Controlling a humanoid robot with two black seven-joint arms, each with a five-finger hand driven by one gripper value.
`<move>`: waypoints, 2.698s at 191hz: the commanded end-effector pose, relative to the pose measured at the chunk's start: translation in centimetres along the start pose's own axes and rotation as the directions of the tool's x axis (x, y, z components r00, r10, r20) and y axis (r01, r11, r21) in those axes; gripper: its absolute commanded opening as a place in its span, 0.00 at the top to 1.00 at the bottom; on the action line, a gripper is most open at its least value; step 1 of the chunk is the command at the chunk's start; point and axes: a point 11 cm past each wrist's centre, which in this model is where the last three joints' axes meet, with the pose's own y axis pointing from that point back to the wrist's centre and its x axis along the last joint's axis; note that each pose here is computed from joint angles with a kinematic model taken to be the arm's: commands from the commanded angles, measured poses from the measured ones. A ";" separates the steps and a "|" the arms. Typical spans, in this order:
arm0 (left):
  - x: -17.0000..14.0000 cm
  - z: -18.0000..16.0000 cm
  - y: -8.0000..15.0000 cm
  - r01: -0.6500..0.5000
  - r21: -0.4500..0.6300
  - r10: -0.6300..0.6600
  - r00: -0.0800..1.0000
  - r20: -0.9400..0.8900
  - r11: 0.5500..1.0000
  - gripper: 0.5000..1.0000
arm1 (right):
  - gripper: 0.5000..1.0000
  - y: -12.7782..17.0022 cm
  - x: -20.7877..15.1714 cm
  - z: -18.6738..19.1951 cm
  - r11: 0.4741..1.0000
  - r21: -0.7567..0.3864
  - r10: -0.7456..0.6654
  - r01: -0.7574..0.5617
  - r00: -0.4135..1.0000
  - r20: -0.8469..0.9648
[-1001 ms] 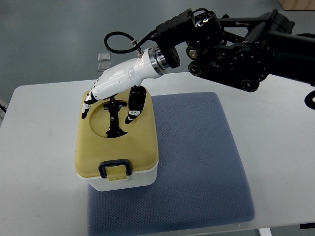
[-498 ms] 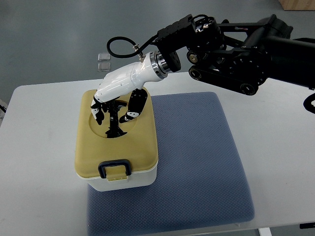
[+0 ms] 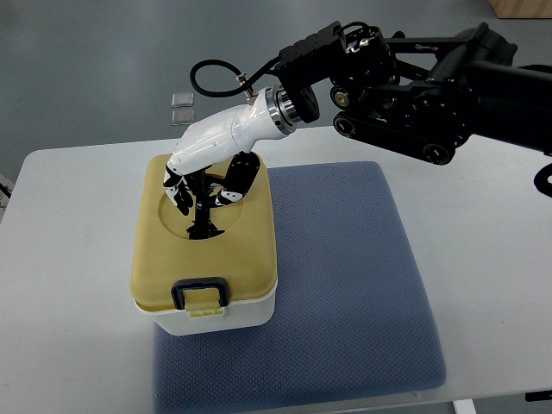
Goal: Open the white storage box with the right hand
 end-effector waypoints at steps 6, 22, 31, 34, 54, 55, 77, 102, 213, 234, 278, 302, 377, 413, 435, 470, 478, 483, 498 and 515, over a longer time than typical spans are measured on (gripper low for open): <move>0.0 0.0 0.0 0.000 0.001 0.000 1.000 0.000 1.000 0.00 | 0.95 -0.1 0.2 -0.2 1.000 0.005 0.005 -0.005 1.000 -0.001; 0.0 0.1 0.0 0.000 -0.001 0.000 1.000 0.000 1.000 0.00 | 0.97 0.0 0.4 -0.2 1.000 0.006 0.009 -0.009 1.000 -0.003; 0.0 0.0 0.0 0.000 0.001 0.000 1.000 0.000 1.000 0.00 | 0.97 0.0 0.5 -0.2 1.000 0.007 0.011 -0.011 1.000 -0.002; 0.0 0.0 0.0 0.000 0.001 0.000 1.000 0.000 1.000 0.00 | 0.98 0.0 0.5 -0.2 1.000 0.007 0.011 -0.011 1.000 -0.002; 0.0 0.0 0.0 0.000 0.001 0.000 1.000 0.000 1.000 0.00 | 1.00 0.0 0.5 -0.3 1.000 0.008 0.013 -0.013 1.000 0.001; 0.0 0.0 0.0 0.000 0.001 0.000 1.000 0.000 1.000 0.00 | 1.00 0.0 0.5 -0.3 1.000 0.008 0.013 -0.013 1.000 0.001; 0.0 0.0 0.0 0.000 -0.001 0.000 1.000 0.000 1.000 0.00 | 1.00 0.2 0.7 -0.2 1.000 0.007 0.019 -0.019 1.000 0.002; 0.0 0.1 0.0 0.000 -0.001 0.000 1.000 0.000 1.000 0.00 | 1.00 0.9 2.2 -0.4 0.998 0.010 0.066 -0.066 0.998 0.000; 0.0 0.1 0.0 0.000 -0.001 0.000 1.000 0.000 1.000 0.00 | 1.00 15.2 2.1 7.1 0.913 -0.262 0.343 -0.311 0.935 0.085; 0.0 0.0 0.0 0.000 0.001 0.000 1.000 0.000 1.000 0.00 | 1.00 17.6 0.1 8.5 0.886 -0.321 0.383 -0.334 0.918 0.103; 0.0 0.1 0.0 0.000 -0.001 0.000 1.000 0.000 1.000 0.00 | 1.00 20.4 -4.7 10.8 0.836 -0.423 0.433 -0.349 0.894 0.118; 0.0 0.0 0.0 0.000 0.001 0.000 1.000 0.000 1.000 0.00 | 1.00 20.3 -8.2 11.5 0.823 -0.453 0.448 -0.342 0.882 0.147; 0.0 0.0 0.0 0.000 0.001 0.000 1.000 0.000 1.000 0.00 | 1.00 17.1 -16.9 11.6 0.818 -0.478 0.474 -0.321 0.847 0.243; 0.0 0.0 0.0 0.000 0.001 0.000 1.000 0.000 1.000 0.00 | 1.00 16.0 -18.8 11.5 0.821 -0.482 0.474 -0.307 0.837 0.274; 0.0 0.0 0.0 0.001 -0.001 -0.001 1.000 0.000 1.000 0.00 | 1.00 15.1 -19.3 11.3 0.829 -0.470 0.470 -0.304 0.833 0.291; 0.0 0.0 0.0 0.000 0.001 0.000 1.000 0.000 1.000 0.00 | 1.00 14.1 -20.6 10.9 0.842 -0.459 0.456 -0.285 0.830 0.322; 0.0 0.0 0.0 0.000 -0.001 0.000 1.000 0.000 1.000 0.00 | 0.99 14.0 -21.0 10.8 0.843 -0.458 0.455 -0.281 0.828 0.329; 0.0 0.1 0.0 0.000 -0.001 0.000 1.000 0.000 1.000 0.00 | 0.99 14.0 -21.1 10.8 0.843 -0.460 0.453 -0.278 0.828 0.331; 0.0 0.0 0.0 0.001 0.001 -0.001 1.000 0.000 1.000 0.00 | 0.96 13.5 -21.3 10.6 0.847 -0.452 0.452 -0.278 0.825 0.339; 0.0 0.0 0.0 0.000 0.001 0.000 1.000 0.000 1.000 0.00 | 0.86 13.1 -21.8 10.4 0.851 -0.448 0.450 -0.274 0.821 0.352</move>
